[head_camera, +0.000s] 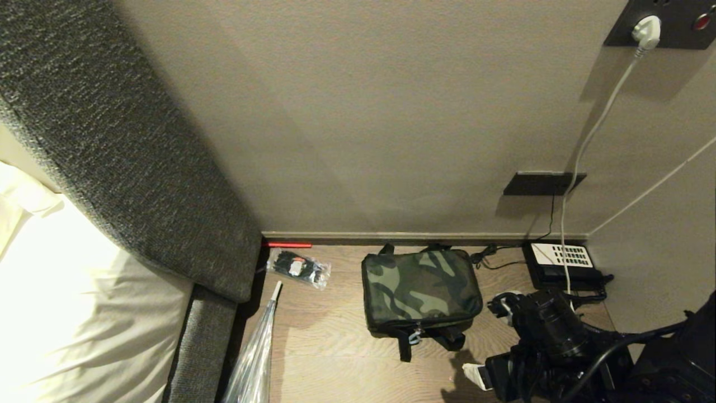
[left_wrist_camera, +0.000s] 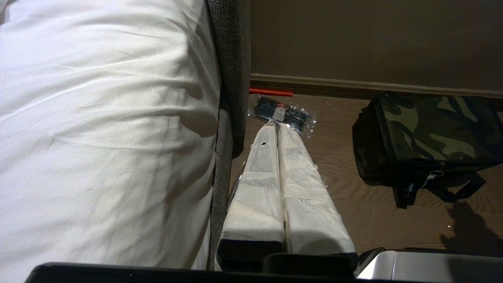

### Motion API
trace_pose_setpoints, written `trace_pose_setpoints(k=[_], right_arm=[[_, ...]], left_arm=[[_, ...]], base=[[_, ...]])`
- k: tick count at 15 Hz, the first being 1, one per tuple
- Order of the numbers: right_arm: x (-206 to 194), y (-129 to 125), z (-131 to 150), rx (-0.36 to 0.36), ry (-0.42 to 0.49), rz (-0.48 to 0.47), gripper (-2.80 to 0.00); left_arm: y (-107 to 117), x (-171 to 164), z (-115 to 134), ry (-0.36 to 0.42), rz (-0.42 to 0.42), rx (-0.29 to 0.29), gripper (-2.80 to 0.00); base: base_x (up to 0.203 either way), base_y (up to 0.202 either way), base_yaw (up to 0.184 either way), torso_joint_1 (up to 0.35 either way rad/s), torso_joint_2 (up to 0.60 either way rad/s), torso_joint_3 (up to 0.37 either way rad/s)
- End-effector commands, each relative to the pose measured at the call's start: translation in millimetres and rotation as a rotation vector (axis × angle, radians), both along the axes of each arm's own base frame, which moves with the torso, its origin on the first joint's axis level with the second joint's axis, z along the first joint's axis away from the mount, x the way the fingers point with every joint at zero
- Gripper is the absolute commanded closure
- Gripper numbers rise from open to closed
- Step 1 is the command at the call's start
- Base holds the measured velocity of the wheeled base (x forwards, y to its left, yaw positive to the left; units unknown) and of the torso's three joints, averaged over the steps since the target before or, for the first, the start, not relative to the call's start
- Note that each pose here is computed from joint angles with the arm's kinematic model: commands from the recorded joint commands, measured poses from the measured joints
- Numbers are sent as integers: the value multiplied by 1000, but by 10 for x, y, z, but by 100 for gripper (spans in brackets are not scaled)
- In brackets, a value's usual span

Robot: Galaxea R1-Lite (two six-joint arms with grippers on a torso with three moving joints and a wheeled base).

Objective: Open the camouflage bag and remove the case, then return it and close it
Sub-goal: Open the top of the storage box

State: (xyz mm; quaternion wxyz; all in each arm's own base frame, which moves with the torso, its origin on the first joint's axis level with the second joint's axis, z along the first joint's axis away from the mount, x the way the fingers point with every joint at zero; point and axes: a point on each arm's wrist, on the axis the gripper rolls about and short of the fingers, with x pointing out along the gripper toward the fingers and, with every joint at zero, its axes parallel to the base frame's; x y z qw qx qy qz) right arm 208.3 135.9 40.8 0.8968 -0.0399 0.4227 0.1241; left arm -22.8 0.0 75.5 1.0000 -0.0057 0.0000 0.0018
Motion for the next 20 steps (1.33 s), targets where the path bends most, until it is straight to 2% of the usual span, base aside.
trace_pose_setpoints(k=[1,9,20], right_arm=[[-32,-21,79,17,-26,-3,-280],[0,0,92,21,-34,-2,-280],[56,37,36,20,-28,-3,-280]], left_arm=[[0,1,-4,1,1,1,0],[1,-1,0,1,4,8,0],[1,-1,-2,5,6,5,0]], base=[[0,0,0,0,0,0],[0,0,0,0,0,-5],[0,0,0,3,2,-181]])
